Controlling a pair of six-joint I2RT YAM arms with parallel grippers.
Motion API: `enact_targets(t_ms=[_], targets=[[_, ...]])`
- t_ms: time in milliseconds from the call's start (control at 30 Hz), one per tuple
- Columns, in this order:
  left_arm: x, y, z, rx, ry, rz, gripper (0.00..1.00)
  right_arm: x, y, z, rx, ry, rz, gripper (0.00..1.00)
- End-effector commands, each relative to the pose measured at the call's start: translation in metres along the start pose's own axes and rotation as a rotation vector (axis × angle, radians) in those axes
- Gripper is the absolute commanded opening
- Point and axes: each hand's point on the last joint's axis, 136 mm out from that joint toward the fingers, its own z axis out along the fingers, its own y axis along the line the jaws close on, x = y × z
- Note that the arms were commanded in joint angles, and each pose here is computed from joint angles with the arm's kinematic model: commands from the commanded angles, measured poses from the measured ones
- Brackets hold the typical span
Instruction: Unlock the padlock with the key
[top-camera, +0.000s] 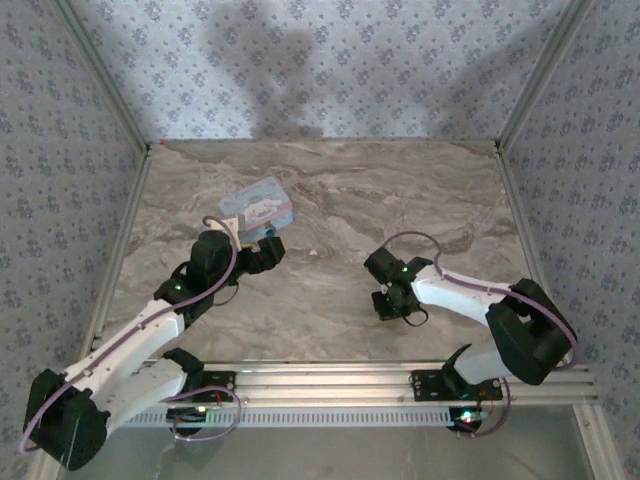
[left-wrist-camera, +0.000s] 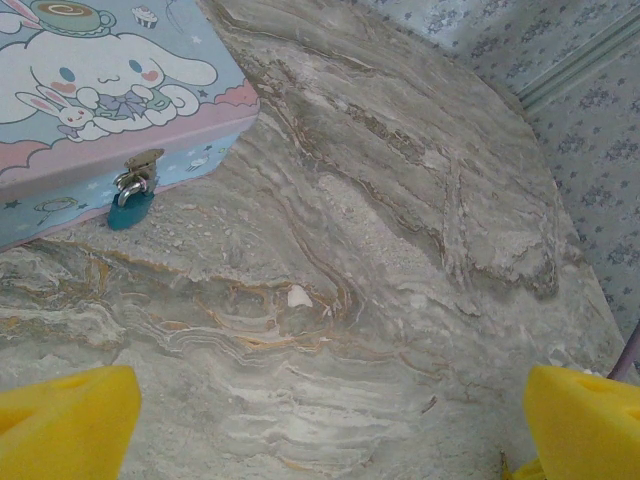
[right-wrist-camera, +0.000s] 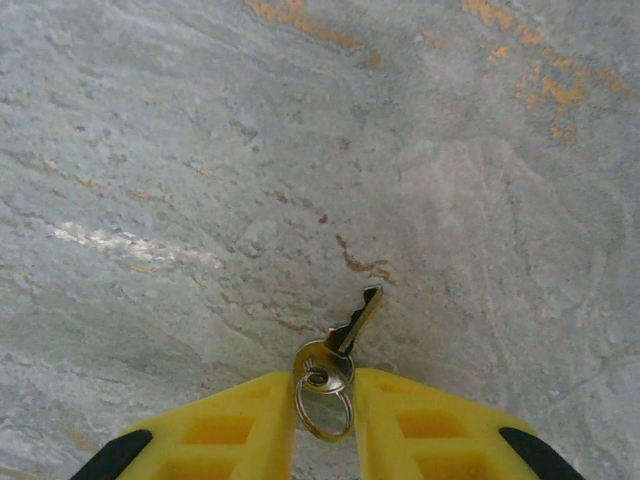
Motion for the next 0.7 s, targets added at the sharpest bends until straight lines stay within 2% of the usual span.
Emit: enact_targets(t_ms=[0, 267, 400, 667], targets=[[-0.006, -0.004, 0.000, 0.009, -0.023, 0.008, 0.98, 0.005, -0.003, 0.007, 0.018, 0.022, 0.023, 0.22], [-0.005, -0.004, 0.003, 0.004, -0.015, 0.012, 0.98, 0.006, -0.008, 0.008, 0.028, 0.017, 0.044, 0.10], [-0.005, -0.004, 0.003, 0.003, -0.010, 0.018, 0.98, -0.006, -0.013, 0.000, 0.058, -0.042, 0.046, 0.00], [-0.011, -0.015, -0.001, 0.041, -0.014, -0.012, 0.98, -0.029, -0.015, -0.030, 0.051, -0.223, 0.019, 0.00]])
